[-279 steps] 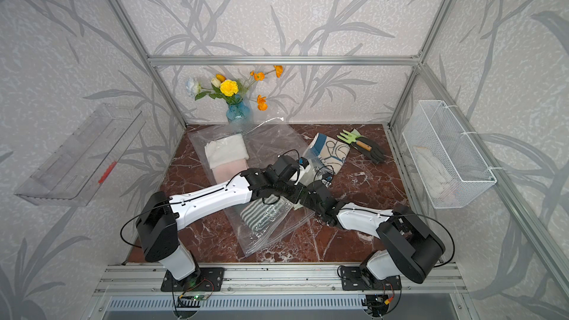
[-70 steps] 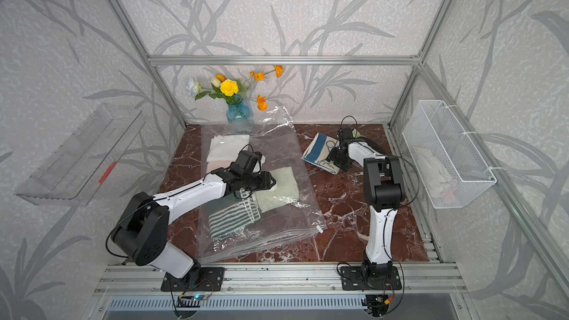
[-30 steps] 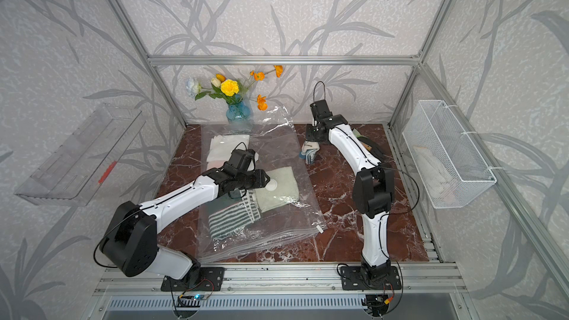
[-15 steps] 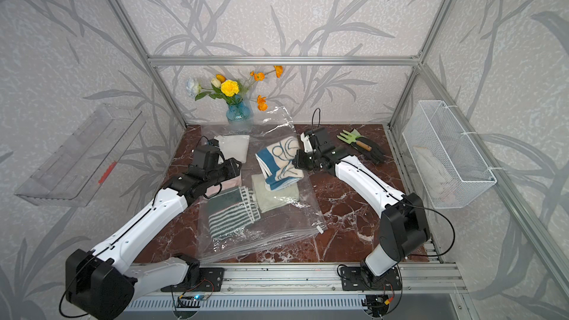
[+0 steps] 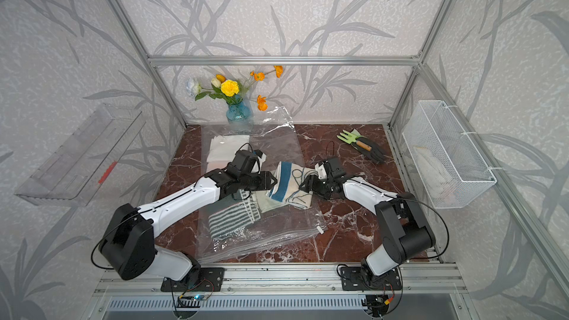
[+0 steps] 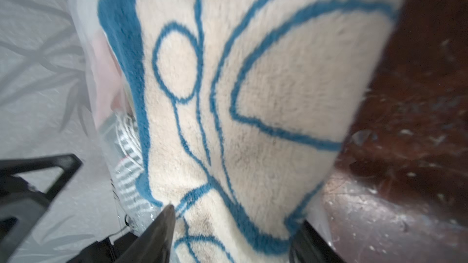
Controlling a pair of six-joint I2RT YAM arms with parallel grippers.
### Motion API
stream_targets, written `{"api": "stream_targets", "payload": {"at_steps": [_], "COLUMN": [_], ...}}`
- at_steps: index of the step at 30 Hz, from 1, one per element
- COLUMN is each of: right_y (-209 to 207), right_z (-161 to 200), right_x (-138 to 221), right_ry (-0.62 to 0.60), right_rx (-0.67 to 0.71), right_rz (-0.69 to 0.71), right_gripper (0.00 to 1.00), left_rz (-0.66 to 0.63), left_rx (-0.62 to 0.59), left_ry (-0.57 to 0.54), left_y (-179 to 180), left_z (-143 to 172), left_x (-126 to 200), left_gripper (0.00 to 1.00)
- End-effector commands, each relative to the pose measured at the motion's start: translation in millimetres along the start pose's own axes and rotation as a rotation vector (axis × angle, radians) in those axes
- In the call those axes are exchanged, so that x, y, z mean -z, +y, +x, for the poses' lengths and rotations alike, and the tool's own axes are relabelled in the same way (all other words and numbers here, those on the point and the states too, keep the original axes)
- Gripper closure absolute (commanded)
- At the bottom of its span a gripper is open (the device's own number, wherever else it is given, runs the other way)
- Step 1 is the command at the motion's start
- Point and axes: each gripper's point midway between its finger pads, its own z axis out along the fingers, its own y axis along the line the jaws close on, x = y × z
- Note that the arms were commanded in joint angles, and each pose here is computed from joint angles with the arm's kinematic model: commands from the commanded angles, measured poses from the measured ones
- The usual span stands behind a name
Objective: Place the folded towel into the vacuum bag
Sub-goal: Place the towel in the vacuum bag, then pick up the towel from the vacuum bag.
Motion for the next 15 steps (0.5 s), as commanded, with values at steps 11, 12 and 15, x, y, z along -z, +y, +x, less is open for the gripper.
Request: {"api": "stream_targets", "payload": {"at_steps": [11, 12, 15], "right_y": [-19, -21, -22], "right_z": [-10, -9, -10], "right_x": [-13, -10, 0], "right_ry": [-0.098, -0.104, -0.104], "right_rx": [-0.107, -0.095, -0.021], "right_rz": [0.003, 0.033, 0.147], "right_gripper": [0.63, 0.68, 0.76], "left_rz": [0.124, 0.103, 0.050], "left_rx": [-0.034, -0.031, -0.028], "left_ry": [0.037, 0.047, 0.078], "left_y": [-40, -33, -14], "left_z": [-23, -19, -9], "left_x": [-61, -68, -89], "left_gripper": [0.61, 0.63, 0.64]}}
